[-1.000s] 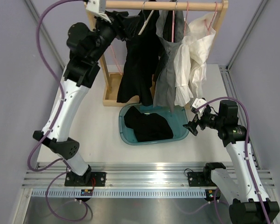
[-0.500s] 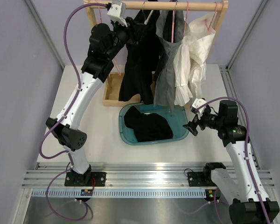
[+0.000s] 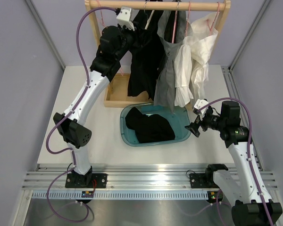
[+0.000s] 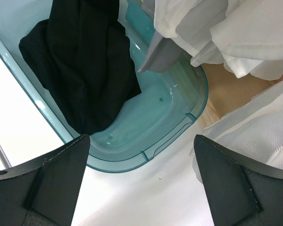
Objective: Remove the skirt from the hanger
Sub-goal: Pick up the hanger from the clothesline.
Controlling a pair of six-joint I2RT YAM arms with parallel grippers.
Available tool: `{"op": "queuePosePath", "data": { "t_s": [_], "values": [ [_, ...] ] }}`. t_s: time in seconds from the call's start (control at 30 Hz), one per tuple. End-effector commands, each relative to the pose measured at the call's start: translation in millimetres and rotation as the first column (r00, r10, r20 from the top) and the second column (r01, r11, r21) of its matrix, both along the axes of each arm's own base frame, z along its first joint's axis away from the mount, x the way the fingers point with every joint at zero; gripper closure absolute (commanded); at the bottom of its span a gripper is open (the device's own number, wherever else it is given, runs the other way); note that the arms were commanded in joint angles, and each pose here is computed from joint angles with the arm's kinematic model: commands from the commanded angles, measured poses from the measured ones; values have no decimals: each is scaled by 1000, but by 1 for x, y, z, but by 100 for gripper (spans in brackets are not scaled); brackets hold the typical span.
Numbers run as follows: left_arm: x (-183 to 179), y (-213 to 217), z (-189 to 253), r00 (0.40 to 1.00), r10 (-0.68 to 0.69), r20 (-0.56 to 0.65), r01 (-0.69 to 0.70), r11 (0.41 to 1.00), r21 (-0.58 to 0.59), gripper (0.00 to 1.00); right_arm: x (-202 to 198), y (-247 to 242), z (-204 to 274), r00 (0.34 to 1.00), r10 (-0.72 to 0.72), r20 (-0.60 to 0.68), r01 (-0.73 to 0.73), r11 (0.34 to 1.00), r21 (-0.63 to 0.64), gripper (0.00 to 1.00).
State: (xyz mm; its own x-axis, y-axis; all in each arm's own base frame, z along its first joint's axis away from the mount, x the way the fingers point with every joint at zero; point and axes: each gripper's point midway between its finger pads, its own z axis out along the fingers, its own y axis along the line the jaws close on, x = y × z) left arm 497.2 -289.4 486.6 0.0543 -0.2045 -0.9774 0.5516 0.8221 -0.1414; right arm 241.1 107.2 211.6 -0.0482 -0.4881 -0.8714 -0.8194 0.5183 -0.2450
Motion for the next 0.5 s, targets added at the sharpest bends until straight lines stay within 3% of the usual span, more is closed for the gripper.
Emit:
{"op": "queuePosePath", "data": {
  "t_s": [0.0,0.13,0.47],
  "values": [
    [1,4,11,999,11,44,-10,1000,-5,64,0,1,4,1000,22,20,-22,1000,4,1],
    [1,4,10,999,12,41,-11,1000,-6,58,0,2,4,999,24,23,-24,1000,3,1],
    [16,0,-27,998,66,-1,-65,995,71,58,0,1,4,999,20,26,-20,1000,1,0]
  ]
}}
